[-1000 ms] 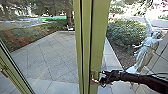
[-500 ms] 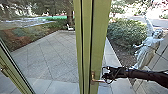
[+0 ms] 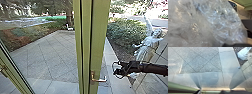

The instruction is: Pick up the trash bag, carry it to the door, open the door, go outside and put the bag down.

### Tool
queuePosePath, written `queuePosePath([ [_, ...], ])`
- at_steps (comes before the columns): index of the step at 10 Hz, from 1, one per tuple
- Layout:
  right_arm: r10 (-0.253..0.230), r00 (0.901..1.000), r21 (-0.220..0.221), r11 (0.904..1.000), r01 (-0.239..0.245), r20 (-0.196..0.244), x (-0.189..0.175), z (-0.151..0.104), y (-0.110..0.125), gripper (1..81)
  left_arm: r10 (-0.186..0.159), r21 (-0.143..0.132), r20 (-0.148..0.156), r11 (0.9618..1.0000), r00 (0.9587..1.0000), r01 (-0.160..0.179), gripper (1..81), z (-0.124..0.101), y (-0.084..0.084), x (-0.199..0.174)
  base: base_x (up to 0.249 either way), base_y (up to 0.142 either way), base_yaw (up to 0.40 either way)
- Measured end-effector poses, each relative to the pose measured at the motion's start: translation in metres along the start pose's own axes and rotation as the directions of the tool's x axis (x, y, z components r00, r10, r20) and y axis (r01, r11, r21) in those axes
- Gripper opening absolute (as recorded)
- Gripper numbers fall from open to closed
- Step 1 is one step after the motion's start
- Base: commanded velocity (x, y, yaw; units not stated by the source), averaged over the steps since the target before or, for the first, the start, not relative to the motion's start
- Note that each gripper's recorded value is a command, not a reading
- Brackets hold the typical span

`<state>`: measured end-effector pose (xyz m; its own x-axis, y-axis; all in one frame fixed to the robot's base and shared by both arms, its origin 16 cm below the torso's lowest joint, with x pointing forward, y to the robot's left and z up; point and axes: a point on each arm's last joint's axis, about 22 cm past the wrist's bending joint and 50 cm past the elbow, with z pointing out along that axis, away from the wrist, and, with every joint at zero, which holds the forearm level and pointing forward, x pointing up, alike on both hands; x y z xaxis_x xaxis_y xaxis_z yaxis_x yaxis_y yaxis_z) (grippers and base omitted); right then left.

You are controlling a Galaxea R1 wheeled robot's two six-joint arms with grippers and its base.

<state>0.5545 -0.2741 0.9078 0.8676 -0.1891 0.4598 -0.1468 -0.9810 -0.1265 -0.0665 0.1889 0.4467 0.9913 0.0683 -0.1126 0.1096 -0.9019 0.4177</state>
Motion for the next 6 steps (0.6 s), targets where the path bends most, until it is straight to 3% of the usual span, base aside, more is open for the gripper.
queuePosePath([
  [2, 0.002, 0.9999, 0.010, 0.9999, -0.002, -0.013, 0.017, -0.022, -0.011, 81.1, 0.000, -0.001, 0.000, 1.0000, 1.0000, 0.000, 1.0, 0.000, 0.000, -0.001, 0.000, 0.000, 0.000],
  [6, -0.085, 0.9962, -0.073, 0.9938, 0.084, -0.019, 0.023, -0.029, -0.006, 81.1, 0.000, 0.001, -0.002, 1.0000, 1.0000, 0.000, 1.0, 0.000, -0.001, 0.000, 0.000, 0.000, 0.000],
])
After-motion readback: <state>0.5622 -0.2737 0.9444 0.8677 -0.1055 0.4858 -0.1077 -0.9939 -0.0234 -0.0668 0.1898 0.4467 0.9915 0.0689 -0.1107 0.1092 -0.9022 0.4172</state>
